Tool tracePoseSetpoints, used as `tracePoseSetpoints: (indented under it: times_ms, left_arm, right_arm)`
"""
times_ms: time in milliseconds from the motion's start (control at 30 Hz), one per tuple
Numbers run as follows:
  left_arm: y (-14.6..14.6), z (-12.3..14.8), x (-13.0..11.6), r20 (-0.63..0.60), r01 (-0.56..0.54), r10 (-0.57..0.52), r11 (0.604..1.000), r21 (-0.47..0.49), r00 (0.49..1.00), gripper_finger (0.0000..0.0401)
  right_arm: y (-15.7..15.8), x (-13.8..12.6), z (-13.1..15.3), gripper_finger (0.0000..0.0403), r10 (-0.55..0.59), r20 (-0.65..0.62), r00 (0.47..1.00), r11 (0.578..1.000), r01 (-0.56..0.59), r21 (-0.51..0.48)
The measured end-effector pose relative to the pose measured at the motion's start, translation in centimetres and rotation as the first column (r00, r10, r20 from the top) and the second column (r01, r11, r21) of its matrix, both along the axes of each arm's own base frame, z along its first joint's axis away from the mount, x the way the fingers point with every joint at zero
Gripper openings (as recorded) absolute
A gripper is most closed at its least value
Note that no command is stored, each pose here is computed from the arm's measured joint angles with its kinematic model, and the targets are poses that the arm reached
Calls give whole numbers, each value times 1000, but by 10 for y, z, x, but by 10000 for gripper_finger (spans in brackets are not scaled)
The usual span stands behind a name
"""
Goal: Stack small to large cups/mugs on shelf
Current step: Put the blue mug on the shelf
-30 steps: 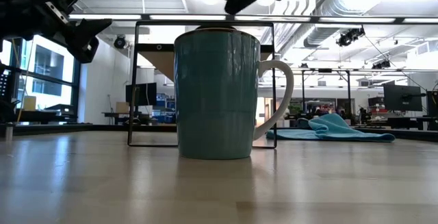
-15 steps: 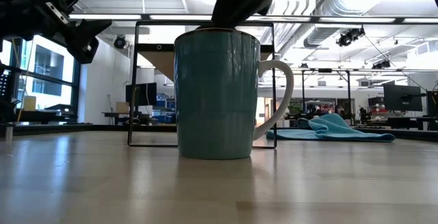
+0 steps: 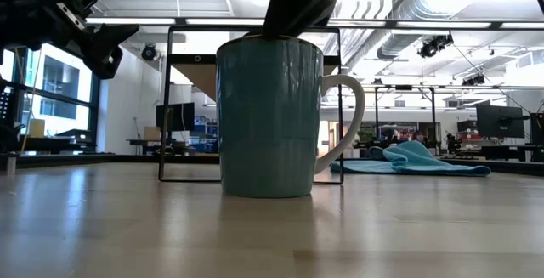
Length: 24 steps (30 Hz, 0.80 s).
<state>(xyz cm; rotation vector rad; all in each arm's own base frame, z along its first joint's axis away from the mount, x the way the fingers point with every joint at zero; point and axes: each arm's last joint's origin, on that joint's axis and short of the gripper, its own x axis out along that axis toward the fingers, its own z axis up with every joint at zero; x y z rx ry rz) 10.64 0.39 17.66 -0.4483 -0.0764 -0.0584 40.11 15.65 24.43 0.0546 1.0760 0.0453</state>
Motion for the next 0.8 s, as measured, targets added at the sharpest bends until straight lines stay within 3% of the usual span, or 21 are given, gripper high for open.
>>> tracePoseSetpoints:
  times_ms: [800]
  left_arm:
    - [-1, 0, 0, 3, 21, -21, 1000, -21, 1000, 271]
  right_arm:
    - [-1, 4, -13, 84, 10, -49, 999, 1000, -9, 20]
